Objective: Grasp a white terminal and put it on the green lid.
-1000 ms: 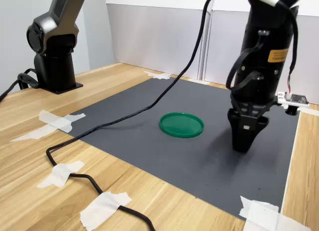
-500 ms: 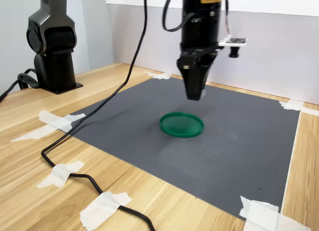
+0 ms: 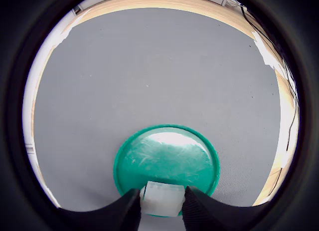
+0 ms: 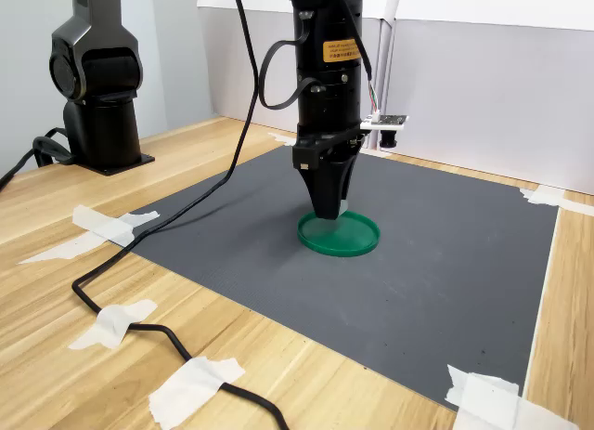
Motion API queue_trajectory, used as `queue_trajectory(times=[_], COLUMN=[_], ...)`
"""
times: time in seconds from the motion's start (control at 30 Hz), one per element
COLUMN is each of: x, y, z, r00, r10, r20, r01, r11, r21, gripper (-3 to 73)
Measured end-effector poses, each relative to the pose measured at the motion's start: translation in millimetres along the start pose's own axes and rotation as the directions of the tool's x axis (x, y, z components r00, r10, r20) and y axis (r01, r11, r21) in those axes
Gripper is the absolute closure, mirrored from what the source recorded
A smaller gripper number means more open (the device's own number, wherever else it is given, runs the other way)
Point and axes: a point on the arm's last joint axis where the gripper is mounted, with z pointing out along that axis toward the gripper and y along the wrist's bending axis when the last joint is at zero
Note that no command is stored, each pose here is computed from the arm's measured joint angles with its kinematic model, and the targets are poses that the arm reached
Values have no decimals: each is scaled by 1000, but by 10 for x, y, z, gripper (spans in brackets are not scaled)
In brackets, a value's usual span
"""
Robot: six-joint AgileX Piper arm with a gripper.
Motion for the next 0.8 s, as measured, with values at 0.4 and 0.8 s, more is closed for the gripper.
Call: queue_trajectory(times=[0.4,0.8], x=[-17,116], y=[-7,18], z=[15,-452], r00=[999,986], r10=[-44,-36], r20=[15,166], r01=[44,22], r11=[999,996], r21=[7,81], gripper=[196,46])
